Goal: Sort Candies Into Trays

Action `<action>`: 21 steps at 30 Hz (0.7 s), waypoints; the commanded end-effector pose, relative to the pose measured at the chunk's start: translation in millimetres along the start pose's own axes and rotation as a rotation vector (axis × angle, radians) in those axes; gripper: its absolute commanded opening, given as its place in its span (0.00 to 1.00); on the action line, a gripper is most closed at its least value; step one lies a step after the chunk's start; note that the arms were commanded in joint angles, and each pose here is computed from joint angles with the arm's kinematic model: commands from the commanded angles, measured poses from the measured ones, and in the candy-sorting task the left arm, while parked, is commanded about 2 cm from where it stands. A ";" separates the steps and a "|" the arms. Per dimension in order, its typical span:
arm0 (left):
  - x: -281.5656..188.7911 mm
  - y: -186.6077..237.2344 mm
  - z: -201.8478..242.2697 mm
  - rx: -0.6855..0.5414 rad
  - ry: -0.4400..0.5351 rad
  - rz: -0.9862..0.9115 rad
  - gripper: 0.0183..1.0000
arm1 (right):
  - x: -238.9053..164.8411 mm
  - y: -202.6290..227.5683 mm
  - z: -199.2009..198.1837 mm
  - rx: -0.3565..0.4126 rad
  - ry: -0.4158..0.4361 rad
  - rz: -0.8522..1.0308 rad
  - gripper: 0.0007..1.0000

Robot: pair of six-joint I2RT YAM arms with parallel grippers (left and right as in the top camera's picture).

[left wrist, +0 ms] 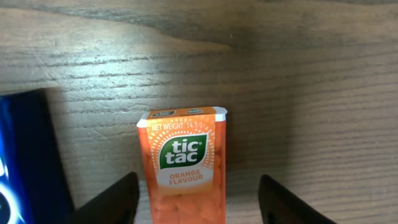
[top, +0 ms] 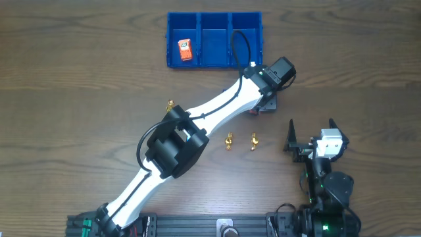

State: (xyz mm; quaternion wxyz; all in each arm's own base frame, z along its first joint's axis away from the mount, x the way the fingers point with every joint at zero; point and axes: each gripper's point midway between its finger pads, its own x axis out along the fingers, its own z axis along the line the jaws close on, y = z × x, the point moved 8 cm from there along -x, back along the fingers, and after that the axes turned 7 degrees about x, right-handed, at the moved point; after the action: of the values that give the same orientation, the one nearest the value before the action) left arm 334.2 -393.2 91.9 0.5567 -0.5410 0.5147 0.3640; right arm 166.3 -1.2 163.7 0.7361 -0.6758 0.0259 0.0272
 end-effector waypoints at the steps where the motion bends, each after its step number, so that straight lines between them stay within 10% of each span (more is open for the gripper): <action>1: 11.2 -1.9 5.9 -0.022 -0.014 0.016 0.57 | -0.1 1.0 -0.2 -0.008 0.002 0.002 1.00; 9: 28.6 3.0 11.3 -0.050 -0.044 0.048 0.58 | -0.1 1.0 -0.3 -0.008 0.002 0.002 1.00; 21: -16.0 -14.2 5.9 -0.063 -0.013 -0.058 0.30 | -0.1 1.0 -0.2 -0.008 0.002 0.002 1.00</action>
State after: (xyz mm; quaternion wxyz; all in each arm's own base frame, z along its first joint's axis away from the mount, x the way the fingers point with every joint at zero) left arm 338.2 -389.5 82.5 0.5465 -0.5464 0.5065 0.3824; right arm 166.3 -1.2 163.7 0.7361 -0.6758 0.0260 0.0270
